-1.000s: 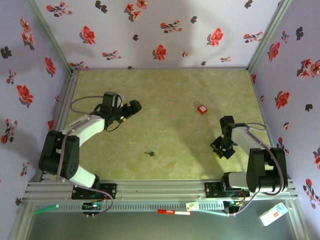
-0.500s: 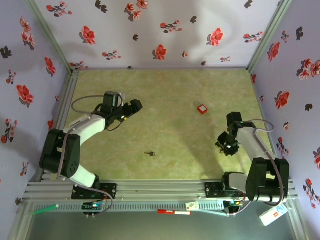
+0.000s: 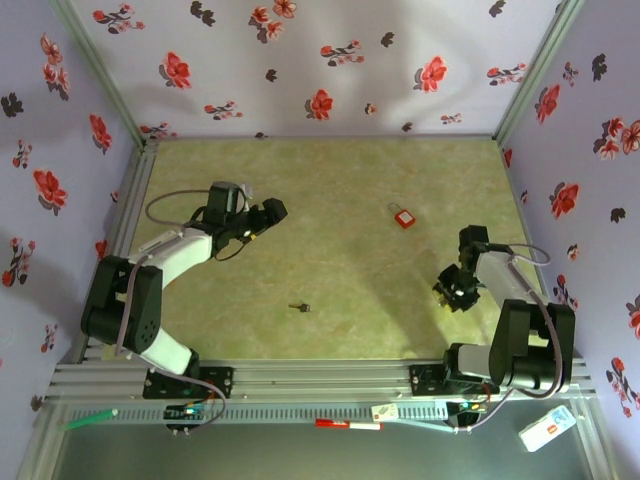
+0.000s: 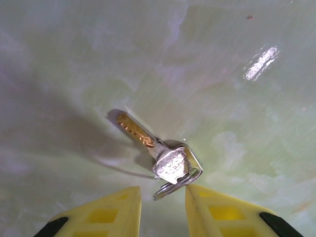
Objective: Unlock with the key
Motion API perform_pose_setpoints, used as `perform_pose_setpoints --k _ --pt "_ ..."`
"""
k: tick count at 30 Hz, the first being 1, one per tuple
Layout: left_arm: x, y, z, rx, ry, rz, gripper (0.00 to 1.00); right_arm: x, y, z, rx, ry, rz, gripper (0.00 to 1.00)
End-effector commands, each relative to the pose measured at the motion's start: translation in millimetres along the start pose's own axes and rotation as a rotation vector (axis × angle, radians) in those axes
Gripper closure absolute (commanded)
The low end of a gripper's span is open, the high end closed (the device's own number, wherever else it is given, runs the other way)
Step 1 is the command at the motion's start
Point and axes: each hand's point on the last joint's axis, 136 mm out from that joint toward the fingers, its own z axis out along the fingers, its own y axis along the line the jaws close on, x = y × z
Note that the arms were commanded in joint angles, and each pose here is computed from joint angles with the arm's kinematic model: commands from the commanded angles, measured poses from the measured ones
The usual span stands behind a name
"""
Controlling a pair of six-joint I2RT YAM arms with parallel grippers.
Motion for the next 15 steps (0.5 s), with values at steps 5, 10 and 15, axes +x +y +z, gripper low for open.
perform_pose_setpoints --k 5,10,15 --pt "-7.8 -15.8 1.3 0.043 -0.012 0.018 0.07 10.3 -17.1 9.4 0.052 0.042 0.031 0.72" --pt "-8.7 -15.2 4.2 0.038 -0.007 0.015 0.08 6.9 -18.1 12.8 0.063 0.034 0.043 0.76" --pt "-10.9 -17.0 4.9 0.038 -0.006 0.021 0.08 5.3 -21.8 15.8 0.083 0.031 0.046 0.86"
